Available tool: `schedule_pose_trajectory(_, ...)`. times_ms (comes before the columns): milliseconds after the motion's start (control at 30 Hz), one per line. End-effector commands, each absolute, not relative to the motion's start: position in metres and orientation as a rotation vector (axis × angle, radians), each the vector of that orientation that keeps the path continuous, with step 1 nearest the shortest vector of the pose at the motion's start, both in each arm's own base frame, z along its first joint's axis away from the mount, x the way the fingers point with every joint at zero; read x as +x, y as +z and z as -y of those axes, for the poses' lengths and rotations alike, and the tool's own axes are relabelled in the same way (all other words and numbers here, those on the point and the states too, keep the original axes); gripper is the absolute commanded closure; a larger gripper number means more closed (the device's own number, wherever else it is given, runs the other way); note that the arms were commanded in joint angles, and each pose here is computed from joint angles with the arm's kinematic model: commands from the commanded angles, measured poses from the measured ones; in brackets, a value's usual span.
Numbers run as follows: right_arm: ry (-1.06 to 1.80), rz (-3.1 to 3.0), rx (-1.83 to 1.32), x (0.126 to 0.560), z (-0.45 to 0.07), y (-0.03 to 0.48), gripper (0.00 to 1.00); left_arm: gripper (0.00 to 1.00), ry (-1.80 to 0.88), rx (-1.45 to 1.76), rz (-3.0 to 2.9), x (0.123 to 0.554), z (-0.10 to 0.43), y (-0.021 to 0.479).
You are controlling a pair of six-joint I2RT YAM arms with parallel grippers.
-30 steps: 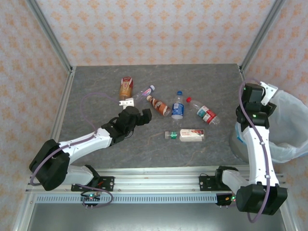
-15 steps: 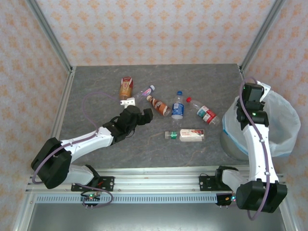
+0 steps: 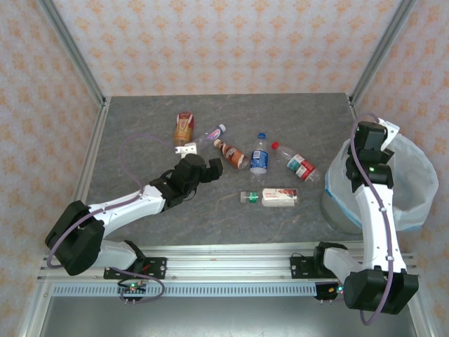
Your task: Put the plastic bottles in the bin
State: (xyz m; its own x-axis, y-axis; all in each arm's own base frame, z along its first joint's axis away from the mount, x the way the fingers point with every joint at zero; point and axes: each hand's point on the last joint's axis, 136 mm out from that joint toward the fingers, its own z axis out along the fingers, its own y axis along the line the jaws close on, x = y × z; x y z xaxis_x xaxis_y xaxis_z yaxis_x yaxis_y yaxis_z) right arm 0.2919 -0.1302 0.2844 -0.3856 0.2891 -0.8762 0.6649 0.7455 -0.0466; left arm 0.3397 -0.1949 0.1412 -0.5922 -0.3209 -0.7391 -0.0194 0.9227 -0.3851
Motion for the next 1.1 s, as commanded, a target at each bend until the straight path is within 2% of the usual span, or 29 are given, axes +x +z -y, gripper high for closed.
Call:
schedule_pose_trajectory(0, -0.491, -1.919, 0.734, 0.29, 0.132, 0.296, 0.35, 0.0, -0.407, -0.279, -2.169, 0.341, 0.187, 0.144)
schedule_pose_trajectory(100, -0.495, -1.901, 0.739, 0.287, 0.133, 0.303, 0.34, 0.0, -0.411, -0.274, -2.174, 0.34, 0.189, 0.144)
schedule_pose_trajectory(267, -0.418, -1.89, 0.69, 0.283, 0.121, 0.318, 0.25, 0.0, -0.414, -0.279, -2.178, 0.339, 0.188, 0.142)
schedule_pose_trajectory(767, -0.193, -1.839, 0.489, 0.278, 0.069, 0.38, 0.2, 0.0, -0.396, -0.295, -2.167, 0.339, 0.184, 0.14)
schedule_pose_trajectory(900, -0.057, -1.852, 0.348, 0.287, 0.037, 0.387, 0.19, 0.0, -0.395, -0.293, -2.164, 0.338, 0.183, 0.141)
schedule_pose_trajectory(1067, 0.092, -1.939, 0.159, 0.301, -0.005, 0.37, 0.19, 0.0, -0.417, -0.291, -2.144, 0.337, 0.183, 0.151)
